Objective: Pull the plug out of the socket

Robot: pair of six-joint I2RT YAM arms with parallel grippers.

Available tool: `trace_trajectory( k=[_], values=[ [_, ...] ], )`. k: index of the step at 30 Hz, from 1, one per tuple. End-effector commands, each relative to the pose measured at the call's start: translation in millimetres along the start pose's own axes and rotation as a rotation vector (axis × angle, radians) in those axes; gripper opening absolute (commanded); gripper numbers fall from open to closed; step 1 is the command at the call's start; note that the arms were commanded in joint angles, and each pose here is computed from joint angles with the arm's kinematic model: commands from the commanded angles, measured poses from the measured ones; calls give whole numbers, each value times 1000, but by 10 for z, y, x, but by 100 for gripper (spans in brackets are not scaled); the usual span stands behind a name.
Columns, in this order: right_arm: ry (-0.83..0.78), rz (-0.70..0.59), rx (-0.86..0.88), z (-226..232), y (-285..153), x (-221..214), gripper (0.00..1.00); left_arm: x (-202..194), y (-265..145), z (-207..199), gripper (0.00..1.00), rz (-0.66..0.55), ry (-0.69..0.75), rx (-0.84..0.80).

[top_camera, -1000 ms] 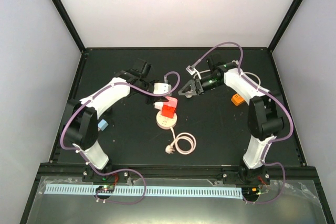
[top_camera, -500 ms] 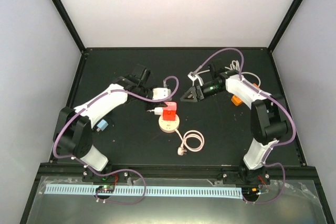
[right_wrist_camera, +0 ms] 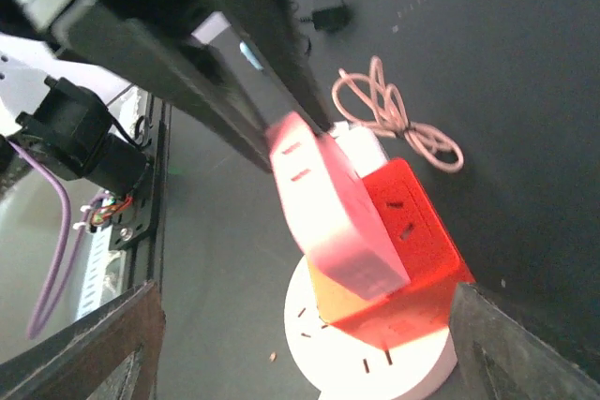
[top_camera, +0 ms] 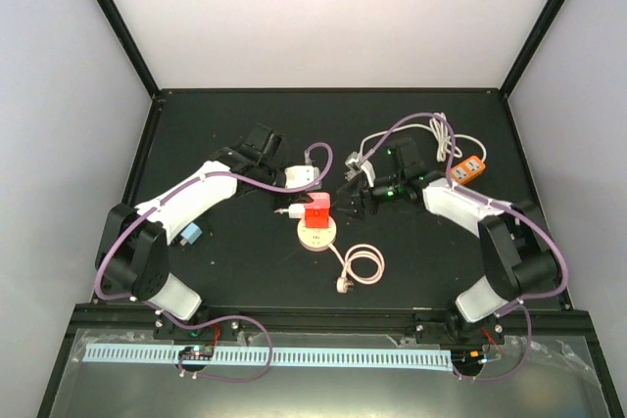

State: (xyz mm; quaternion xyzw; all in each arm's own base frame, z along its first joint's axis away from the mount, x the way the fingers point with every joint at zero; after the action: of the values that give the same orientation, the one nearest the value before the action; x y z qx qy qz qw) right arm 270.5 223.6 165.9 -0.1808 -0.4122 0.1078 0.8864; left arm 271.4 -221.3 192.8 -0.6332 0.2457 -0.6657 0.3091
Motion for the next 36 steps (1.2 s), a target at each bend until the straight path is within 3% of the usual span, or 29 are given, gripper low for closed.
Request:
trace_trajectory(
  k=[1, 8, 14, 36],
  values=[
    [-280, -177, -59, 104, -19, 174, 86, -57, 52, -33, 12, 41, -29, -31],
    [-448, -237, -47, 127, 67, -9, 87, -51, 69, -33, 11, 27, -29, -38],
    [-533, -213, -37, 121, 242, -105, 89, -40, 84, -21, 11, 21, -32, -43],
    [-637, -141, -82, -234, 601, -245, 88, -30, 81, -62, 8, 2, -14, -65]
  ],
)
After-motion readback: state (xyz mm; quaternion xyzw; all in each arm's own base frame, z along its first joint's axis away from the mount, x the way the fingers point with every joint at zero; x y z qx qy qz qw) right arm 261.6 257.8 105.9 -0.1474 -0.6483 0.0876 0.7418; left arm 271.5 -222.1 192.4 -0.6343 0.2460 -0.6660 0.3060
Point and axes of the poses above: each gripper's point midway between its finger pads, its own y axis out along the fingers, its own z axis along the line the jaws close on, x = y × z, the point moved 6 cm from there along -y, back along the fingers, and after that the axes turned 2 degrees about y, right-handed, at the moved point
